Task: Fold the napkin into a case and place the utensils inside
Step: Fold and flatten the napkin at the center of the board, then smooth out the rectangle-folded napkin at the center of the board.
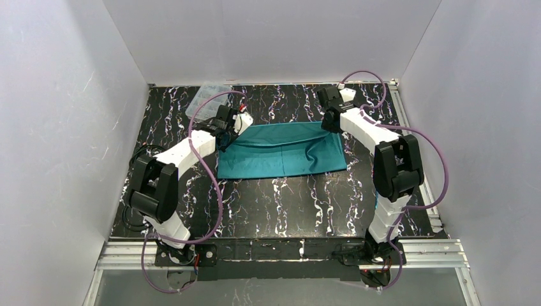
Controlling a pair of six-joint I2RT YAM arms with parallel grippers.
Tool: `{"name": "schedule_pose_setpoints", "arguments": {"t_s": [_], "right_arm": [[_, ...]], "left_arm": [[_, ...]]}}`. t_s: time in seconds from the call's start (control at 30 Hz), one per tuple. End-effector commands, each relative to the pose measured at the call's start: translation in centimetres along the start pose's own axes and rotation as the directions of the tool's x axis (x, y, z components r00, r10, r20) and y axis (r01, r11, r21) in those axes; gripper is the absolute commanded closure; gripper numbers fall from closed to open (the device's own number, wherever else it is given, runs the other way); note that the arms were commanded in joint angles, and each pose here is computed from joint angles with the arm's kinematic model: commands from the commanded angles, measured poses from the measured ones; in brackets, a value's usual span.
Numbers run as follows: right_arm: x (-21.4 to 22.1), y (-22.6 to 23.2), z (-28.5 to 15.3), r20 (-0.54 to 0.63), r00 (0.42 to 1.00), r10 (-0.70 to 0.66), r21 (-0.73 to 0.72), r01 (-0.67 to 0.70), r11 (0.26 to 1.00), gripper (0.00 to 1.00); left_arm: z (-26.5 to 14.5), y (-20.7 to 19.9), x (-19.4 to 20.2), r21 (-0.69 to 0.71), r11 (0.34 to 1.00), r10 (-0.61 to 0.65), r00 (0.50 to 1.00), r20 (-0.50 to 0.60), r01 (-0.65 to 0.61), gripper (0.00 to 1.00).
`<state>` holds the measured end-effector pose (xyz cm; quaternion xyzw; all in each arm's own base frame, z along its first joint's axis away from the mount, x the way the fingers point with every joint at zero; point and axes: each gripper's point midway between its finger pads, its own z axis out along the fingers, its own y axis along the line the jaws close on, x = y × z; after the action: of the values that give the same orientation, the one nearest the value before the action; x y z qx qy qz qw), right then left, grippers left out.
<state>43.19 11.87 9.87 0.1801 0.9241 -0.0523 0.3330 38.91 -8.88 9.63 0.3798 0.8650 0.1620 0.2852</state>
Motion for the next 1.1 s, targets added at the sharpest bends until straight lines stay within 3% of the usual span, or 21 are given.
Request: {"name": "schedule_pose_setpoints", "arguments": {"t_s": [0.0, 0.07, 0.2, 0.27, 0.37, 0.5, 0.7, 0.83, 0.93, 1.07], "right_arm": [[-2.6, 0.2, 0.1, 0.063, 0.998, 0.019, 0.01, -0.02, 1.0, 0.99], [-2.6, 0.3, 0.5, 0.059, 0.998, 0.017, 0.011, -0.017, 1.0, 0.99], [-2.2, 1.1, 1.5, 0.04, 0.999, 0.005, -0.001, -0.005, 1.0, 0.82], [-2.0, 1.5, 1.9, 0.027, 1.0, 0.002, -0.01, -0.002, 1.0, 0.74], [-2.2, 1.7, 2.0, 0.026, 1.0, -0.008, -0.014, 0.009, 1.0, 0.59], [-3.7, 1.8, 1.3, 0.077, 0.997, -0.009, -0.02, 0.01, 1.0, 0.5], [-5.6, 1.2, -0.5, 0.138, 0.99, -0.03, -0.019, 0.033, 0.999, 0.32], [-4.6, 0.8, -1.2, 0.114, 0.993, -0.044, -0.053, 0.05, 0.997, 0.37], [-3.1, 1.5, -1.7, 0.083, 0.995, -0.059, -0.143, 0.071, 0.987, 0.51], [0.1, 2.9, -1.8, 0.006, 0.996, -0.094, -0.309, 0.091, 0.947, 0.79]], "left_arm": [[-0.1, 1.1, -0.8, -0.034, 0.999, -0.016, 1.0, 0.016, 0.016, 1.0], [0.0, 1.1, -0.7, -0.034, 0.999, -0.015, 1.0, 0.009, 0.015, 1.0], [-0.1, 1.3, -1.0, -0.038, 0.999, -0.023, 1.0, 0.016, 0.023, 0.97], [-0.4, 1.4, -1.2, -0.034, 0.999, -0.022, 1.0, 0.018, 0.022, 0.85], [-1.2, 2.0, -1.5, -0.051, 0.998, -0.025, 0.999, 0.026, 0.026, 0.51], [-2.7, 2.3, -2.1, -0.033, 0.999, -0.038, 0.997, 0.066, 0.04, 0.3], [-5.2, -0.1, -2.0, 0.128, 0.992, -0.03, 0.996, 0.08, 0.02, 0.27], [-5.3, -3.9, -0.1, 0.233, 0.969, 0.065, 0.996, 0.066, -0.079, 0.28], [-4.6, -6.3, 1.4, 0.289, 0.951, 0.108, 0.994, 0.031, -0.112, 0.32], [-3.8, -8.3, 2.2, 0.363, 0.924, 0.134, 0.991, -0.009, -0.122, 0.41]]}}
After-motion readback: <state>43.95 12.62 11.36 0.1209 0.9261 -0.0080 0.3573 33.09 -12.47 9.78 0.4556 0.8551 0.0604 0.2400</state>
